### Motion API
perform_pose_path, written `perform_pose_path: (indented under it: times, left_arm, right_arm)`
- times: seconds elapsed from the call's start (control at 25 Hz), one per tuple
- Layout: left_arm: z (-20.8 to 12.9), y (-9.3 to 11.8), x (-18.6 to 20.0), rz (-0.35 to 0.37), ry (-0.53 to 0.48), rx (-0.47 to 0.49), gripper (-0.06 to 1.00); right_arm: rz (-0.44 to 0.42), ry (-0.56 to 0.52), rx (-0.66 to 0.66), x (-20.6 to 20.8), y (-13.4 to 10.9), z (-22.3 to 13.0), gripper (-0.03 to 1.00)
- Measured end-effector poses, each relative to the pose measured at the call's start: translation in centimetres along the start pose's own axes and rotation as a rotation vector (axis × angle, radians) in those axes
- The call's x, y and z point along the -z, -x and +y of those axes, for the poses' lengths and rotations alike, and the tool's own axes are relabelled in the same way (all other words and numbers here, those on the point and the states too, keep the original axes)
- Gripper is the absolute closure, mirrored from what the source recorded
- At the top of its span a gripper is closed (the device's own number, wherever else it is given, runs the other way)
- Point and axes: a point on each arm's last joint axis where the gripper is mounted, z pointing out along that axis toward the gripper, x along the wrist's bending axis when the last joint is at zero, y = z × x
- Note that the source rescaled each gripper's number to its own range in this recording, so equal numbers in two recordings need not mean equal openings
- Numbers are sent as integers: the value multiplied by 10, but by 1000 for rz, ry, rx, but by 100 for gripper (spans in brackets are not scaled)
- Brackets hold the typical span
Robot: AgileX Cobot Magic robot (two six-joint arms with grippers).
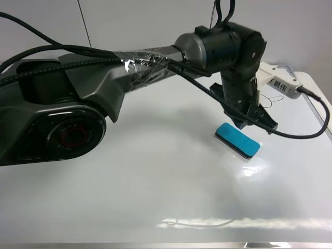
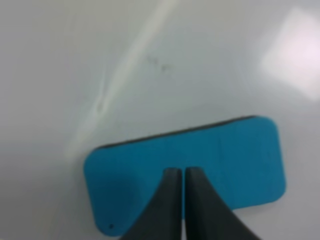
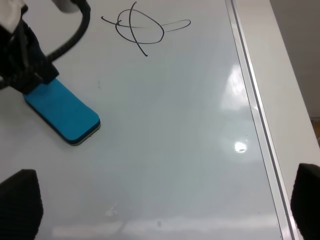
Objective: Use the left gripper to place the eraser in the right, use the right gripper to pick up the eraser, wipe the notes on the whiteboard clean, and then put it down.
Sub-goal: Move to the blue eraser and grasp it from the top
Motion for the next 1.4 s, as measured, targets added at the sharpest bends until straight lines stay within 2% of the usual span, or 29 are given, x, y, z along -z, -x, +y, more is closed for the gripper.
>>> perform_pose_path:
  times: [0.08, 0.16, 0.24, 0.36, 0.44, 0.48, 0.72, 0.92, 1.0, 1.16, 1.2, 1.4]
  left_arm:
    - [8, 0, 14, 9, 18, -8, 92]
    - [11, -1, 21, 28, 19, -14, 82]
    - [11, -3, 23, 52, 10, -25, 64]
    - [8, -5, 22, 65, -22, -31, 16]
    - [7, -5, 22, 69, -24, -32, 2]
    - [7, -5, 22, 69, -24, -32, -2]
    - [5, -5, 22, 69, -57, -36, -5]
    - [5, -23, 32, 68, -69, 0, -5]
    - [8, -44, 49, 48, -47, 57, -5]
    - [13, -103, 109, 65, 52, 166, -5]
    - [12, -135, 146, 94, 116, 226, -5]
    - [-9, -205, 264, 207, 315, 369, -5]
  right_arm:
    - [0, 0, 0, 0, 0, 0, -3]
    - [0, 0, 0, 0, 0, 0, -3]
    - [0, 0, 0, 0, 0, 0, -3]
    - [0, 0, 0, 0, 0, 0, -3]
    - [0, 0, 0, 0, 0, 0, -3]
    - [0, 0, 0, 0, 0, 0, -3]
    - [0, 0, 0, 0, 0, 0, -3]
    - [0, 0, 0, 0, 0, 0, -3]
    - [0, 0, 0, 0, 0, 0, -3]
    - [0, 0, 0, 0, 0, 0, -3]
    - [0, 0, 0, 0, 0, 0, -3]
    - [0, 0, 0, 0, 0, 0, -3]
